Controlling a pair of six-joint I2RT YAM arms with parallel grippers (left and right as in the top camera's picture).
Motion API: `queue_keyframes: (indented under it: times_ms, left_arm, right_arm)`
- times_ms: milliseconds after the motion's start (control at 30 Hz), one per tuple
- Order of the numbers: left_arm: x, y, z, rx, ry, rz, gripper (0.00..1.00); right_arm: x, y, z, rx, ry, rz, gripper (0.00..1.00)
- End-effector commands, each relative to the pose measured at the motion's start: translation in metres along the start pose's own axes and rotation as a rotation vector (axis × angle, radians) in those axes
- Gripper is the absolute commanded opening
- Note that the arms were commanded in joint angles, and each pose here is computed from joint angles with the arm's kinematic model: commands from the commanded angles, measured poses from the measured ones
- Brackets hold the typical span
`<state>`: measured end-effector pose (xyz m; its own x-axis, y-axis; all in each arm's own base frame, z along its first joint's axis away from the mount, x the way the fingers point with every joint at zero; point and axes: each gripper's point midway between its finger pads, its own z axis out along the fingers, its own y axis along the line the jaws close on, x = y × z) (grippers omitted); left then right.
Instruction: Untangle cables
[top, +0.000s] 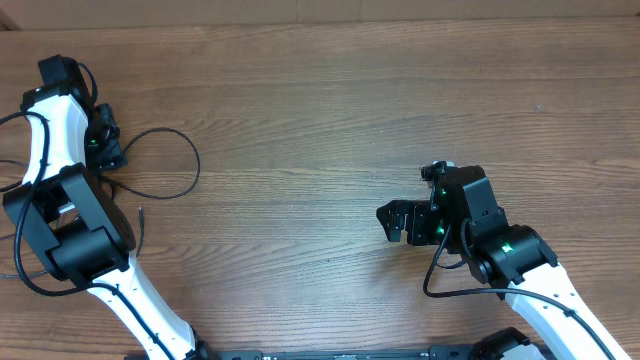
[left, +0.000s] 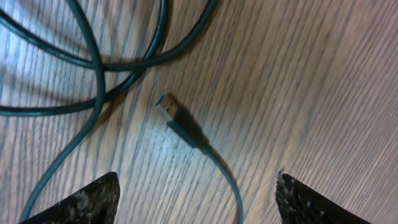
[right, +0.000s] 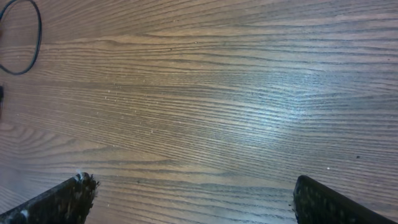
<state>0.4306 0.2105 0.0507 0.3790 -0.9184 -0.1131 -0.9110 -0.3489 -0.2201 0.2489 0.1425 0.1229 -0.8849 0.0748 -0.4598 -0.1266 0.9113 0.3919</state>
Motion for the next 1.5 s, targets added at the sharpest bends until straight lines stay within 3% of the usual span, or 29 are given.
queue_keyframes:
  times_ms: [0,667,900,1000,1233,1300,1367,1467]
  left_arm:
    - [-0.012,0.002,0.005,-0.010,-0.059,-0.025,0.80]
    - [-0.012,0.013,0.040,-0.074,-0.084,-0.024,0.82]
    - [-0.014,0.015,0.051,-0.088,-0.087,-0.026,0.77]
    - [-0.014,0.018,0.054,-0.098,-0.088,-0.025,0.67]
    - [-0.013,0.022,0.055,-0.116,-0.086,-0.022,0.29]
    - [-0.013,0.024,0.055,-0.127,-0.083,-0.020,0.15]
    - [-0.013,0.026,0.055,-0.133,-0.082,-0.010,0.06]
    - [-0.013,0.026,0.055,-0.135,-0.080,0.027,0.04]
  right_arm:
    - [-0.003,0.002,-0.001,-0.006,-0.011,0.000,1.00]
    - [-0.003,0.002,-0.001,-0.006,-0.012,0.000,1.00]
    - [-0.004,0.003,-0.001,-0.008,-0.018,-0.001,1.00]
    - [-0.006,0.004,-0.001,-0.012,-0.025,-0.003,1.00]
    - [-0.007,0.004,-0.001,-0.014,-0.028,-0.004,1.00]
    - [-0.007,0.004,-0.001,-0.013,-0.028,-0.004,1.00]
    - [-0.007,0.004,-0.001,-0.014,-0.029,-0.004,1.00]
    - [-0.007,0.004,-0.001,-0.014,-0.028,-0.004,1.00]
